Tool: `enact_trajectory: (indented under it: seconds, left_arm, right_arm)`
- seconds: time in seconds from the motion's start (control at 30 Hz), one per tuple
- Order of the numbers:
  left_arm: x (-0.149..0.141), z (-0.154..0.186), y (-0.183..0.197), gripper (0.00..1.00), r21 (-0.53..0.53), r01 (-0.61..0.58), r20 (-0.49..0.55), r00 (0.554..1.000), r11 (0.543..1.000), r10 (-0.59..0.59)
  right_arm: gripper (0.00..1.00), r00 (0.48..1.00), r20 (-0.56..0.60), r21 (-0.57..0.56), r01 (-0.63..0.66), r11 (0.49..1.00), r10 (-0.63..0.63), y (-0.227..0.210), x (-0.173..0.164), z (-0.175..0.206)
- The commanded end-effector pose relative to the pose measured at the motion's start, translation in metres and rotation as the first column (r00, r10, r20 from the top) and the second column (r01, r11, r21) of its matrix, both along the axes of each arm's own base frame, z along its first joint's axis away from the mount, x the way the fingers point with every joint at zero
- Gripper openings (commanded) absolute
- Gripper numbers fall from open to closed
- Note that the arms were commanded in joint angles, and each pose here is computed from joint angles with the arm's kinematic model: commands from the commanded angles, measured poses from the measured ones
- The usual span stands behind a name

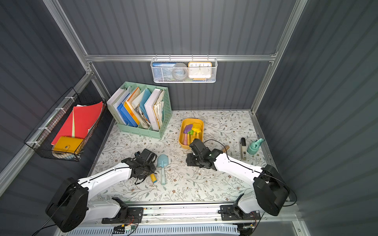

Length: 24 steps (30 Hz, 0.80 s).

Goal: Put the shovel into the storage box
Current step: Pick up the shovel from the center of the board.

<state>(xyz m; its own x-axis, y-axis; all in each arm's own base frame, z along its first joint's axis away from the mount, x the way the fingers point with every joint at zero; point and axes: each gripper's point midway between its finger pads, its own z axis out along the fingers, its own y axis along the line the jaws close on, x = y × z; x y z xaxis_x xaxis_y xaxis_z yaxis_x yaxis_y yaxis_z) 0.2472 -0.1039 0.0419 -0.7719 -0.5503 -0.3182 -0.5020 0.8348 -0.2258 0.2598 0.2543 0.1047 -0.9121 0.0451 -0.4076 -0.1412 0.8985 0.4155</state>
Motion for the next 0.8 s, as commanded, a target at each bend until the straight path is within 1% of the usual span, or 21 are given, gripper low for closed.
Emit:
enact_trajectory:
  seconds: [0.0,0.07,0.17,0.33,0.77]
  left_arm:
    - [0.016,0.026,-0.005,0.12,0.032,0.061,0.064,0.996,0.998,-0.063]
    - [0.028,0.035,-0.014,0.12,0.020,0.094,0.099,0.990,0.995,-0.095]
    - [0.044,0.043,-0.031,0.10,0.008,0.140,0.125,0.982,0.990,-0.140]
    - [0.073,0.057,-0.065,0.09,0.018,0.231,0.161,0.960,0.973,-0.231]
    - [0.138,0.065,-0.145,0.08,0.000,0.434,0.193,0.884,0.901,-0.425]
  right_arm:
    - [0.51,1.000,0.004,-0.001,0.020,1.000,-0.020,-0.004,0.000,0.003]
    - [0.51,1.000,0.000,0.001,0.026,1.000,-0.026,-0.004,0.001,0.003]
    - [0.51,0.999,0.002,0.002,0.036,0.999,-0.036,-0.007,0.002,0.005]
    - [0.51,0.998,0.002,-0.003,0.059,0.998,-0.059,-0.016,0.002,0.004]
    - [0.51,0.990,0.002,-0.015,0.142,0.990,-0.142,-0.049,0.003,0.003]
